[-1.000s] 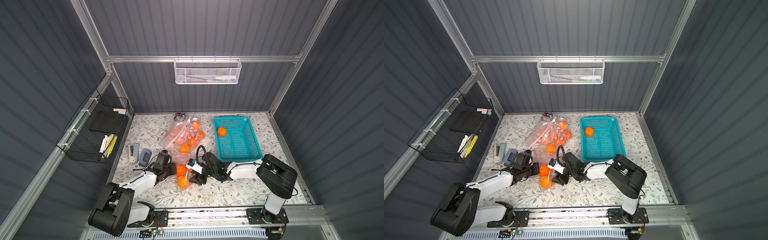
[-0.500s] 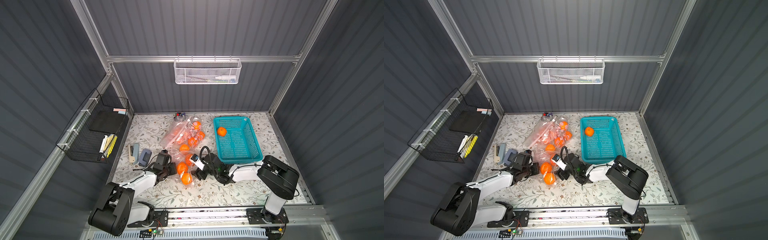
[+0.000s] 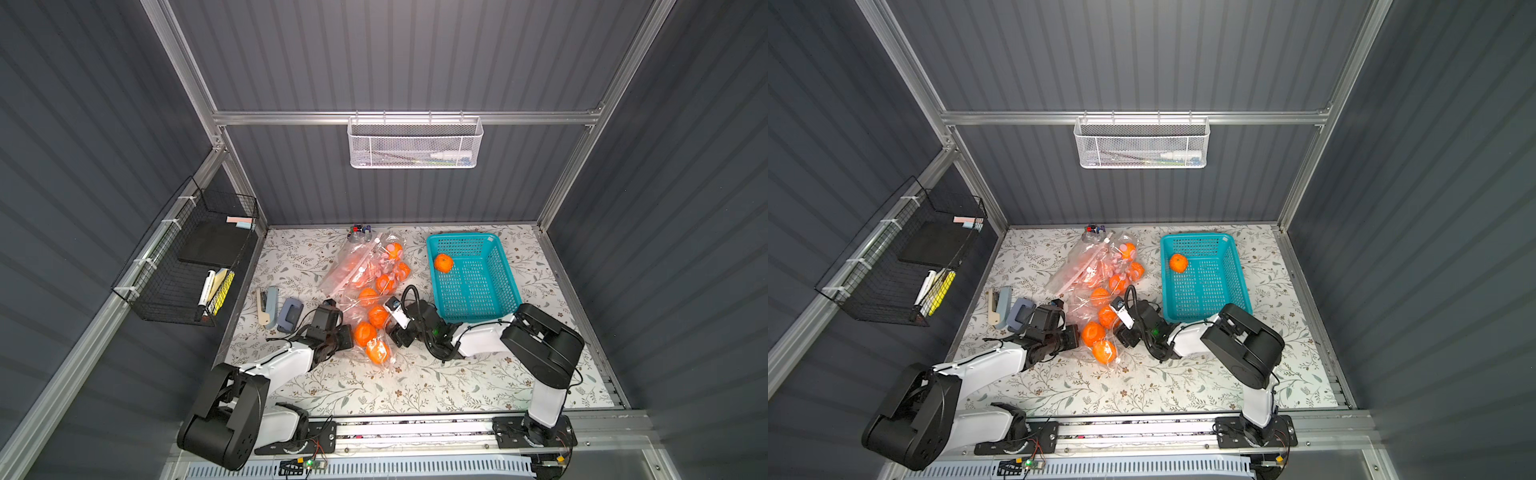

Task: Open the zip-top bag and take out the orange
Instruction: Pick up the orange from the zipper food storage bag, then place the orange in the basket.

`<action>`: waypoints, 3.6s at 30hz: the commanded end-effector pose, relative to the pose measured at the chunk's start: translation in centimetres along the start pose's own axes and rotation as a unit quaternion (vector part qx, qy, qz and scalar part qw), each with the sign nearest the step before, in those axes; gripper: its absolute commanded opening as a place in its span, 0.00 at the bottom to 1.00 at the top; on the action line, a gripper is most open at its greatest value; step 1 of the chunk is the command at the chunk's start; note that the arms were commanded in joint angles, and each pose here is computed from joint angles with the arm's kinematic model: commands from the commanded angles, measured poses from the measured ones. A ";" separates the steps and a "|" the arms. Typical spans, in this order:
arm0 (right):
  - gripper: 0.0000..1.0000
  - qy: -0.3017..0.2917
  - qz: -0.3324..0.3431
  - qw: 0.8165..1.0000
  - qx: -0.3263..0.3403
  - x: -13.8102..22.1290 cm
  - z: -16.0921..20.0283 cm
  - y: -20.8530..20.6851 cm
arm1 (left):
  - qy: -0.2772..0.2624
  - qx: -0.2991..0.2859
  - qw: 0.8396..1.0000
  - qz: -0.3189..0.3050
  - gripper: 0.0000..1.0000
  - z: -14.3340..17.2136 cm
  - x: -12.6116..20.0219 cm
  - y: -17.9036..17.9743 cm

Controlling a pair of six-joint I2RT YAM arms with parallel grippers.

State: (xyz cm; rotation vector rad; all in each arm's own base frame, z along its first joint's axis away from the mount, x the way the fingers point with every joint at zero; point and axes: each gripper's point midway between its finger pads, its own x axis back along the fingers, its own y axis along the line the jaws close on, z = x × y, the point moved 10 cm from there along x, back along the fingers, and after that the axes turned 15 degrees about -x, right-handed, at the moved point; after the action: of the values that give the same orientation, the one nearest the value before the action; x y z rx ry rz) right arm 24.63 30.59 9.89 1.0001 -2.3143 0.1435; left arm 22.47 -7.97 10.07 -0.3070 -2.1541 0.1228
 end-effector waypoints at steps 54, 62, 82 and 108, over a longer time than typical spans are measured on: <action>0.43 -0.055 -0.009 0.993 -0.103 12.7 -10.9 -6.4 | 0.061 -0.023 0.998 -0.001 0.00 2.4 -0.4 0.5; 0.44 -0.072 0.170 0.933 -0.309 13.2 -11.7 -19.9 | 0.060 -0.024 0.998 0.003 0.00 2.5 -0.3 0.4; 0.50 -0.006 0.220 0.868 -0.446 5.0 -7.4 -32.3 | 0.059 -0.027 0.998 0.009 0.00 2.4 -0.3 0.4; 0.66 -0.051 0.152 0.908 -0.387 15.7 -11.5 -24.4 | 0.062 -0.029 0.998 0.006 0.00 2.4 -0.4 0.4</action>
State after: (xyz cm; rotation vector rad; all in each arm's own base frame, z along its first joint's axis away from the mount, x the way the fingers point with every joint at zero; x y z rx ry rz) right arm 41.63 6.32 24.16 0.1139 -2.3156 -0.6718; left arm 22.40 -8.18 9.99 -0.3736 -2.1608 0.0840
